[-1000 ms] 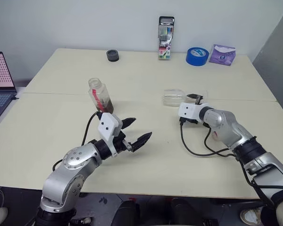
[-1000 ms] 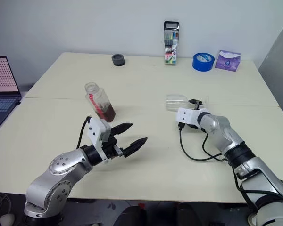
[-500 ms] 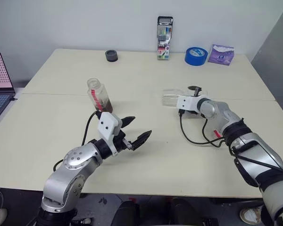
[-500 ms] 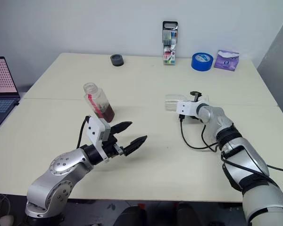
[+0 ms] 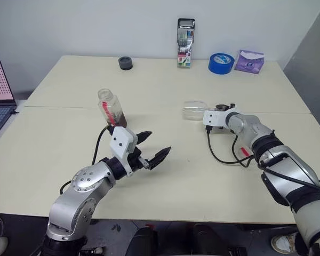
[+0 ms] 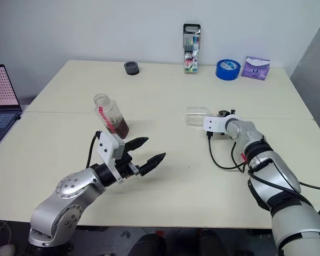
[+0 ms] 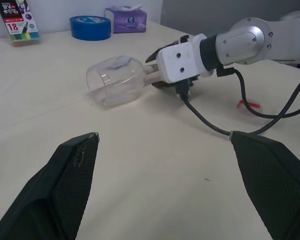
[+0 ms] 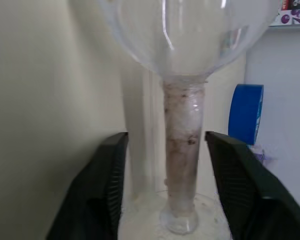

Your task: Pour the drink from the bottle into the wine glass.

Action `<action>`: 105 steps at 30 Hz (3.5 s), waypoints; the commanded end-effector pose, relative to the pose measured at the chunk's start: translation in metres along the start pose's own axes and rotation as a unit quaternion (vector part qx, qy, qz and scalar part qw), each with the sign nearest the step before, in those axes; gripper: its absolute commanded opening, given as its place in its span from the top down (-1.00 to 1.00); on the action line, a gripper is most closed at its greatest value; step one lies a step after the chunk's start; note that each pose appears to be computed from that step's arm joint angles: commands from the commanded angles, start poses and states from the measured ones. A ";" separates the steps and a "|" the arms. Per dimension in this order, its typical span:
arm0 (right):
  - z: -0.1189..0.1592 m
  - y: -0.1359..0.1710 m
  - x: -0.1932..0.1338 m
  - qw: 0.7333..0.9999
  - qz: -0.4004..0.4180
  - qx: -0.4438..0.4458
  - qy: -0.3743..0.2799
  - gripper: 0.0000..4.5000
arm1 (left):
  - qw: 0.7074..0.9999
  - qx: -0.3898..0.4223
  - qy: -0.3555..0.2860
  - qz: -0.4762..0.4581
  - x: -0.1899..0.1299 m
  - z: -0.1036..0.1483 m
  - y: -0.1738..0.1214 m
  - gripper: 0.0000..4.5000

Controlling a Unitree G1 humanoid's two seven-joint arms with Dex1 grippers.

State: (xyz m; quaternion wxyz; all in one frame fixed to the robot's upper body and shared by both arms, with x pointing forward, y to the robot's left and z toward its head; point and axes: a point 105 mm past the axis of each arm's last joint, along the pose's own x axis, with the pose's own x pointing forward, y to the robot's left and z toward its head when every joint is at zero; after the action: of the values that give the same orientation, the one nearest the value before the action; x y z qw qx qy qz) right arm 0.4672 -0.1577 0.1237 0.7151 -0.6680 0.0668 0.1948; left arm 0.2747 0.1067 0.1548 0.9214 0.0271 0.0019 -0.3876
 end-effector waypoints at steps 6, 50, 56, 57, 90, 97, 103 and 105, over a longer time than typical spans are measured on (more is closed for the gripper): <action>0.012 -0.014 0.001 1.000 -0.024 -0.007 -0.015 0.95 | 1.000 0.014 -0.024 -0.010 -0.004 0.013 -0.008 -1.00; 0.125 0.082 -0.021 0.782 0.029 0.592 -0.195 0.95 | 0.982 -0.017 -0.025 0.188 -0.099 -0.037 -0.036 -1.00; 0.125 0.081 -0.030 0.787 0.036 0.583 -0.198 0.95 | 0.982 -0.014 -0.029 0.186 -0.095 -0.031 -0.035 -1.00; 0.129 0.077 -0.030 0.782 0.034 0.586 -0.209 0.95 | 0.982 -0.014 -0.031 0.186 -0.093 -0.030 -0.035 -1.00; 0.189 0.052 -0.013 0.755 0.016 0.581 -0.303 0.52 | 0.983 -0.004 -0.048 0.177 -0.061 0.012 -0.032 -1.00; 0.183 0.051 -0.013 0.755 0.013 0.580 -0.304 -0.60 | 0.983 -0.006 -0.047 0.178 -0.061 0.012 -0.032 -1.00; 0.165 0.055 -0.018 0.757 0.015 0.576 -0.308 -0.99 | 0.981 -0.006 -0.046 0.186 -0.062 0.012 -0.031 -1.00; 0.154 0.058 -0.023 0.756 0.018 0.577 -0.309 -0.99 | 0.980 -0.005 -0.046 0.191 -0.063 0.013 -0.030 -1.00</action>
State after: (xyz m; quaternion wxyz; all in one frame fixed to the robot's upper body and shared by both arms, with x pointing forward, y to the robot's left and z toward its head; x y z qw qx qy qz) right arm 0.4005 -0.0042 0.0828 0.9456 -0.0353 -0.0288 0.3222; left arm 0.2138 0.1321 0.1538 0.9788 0.0011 -0.0164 -0.2044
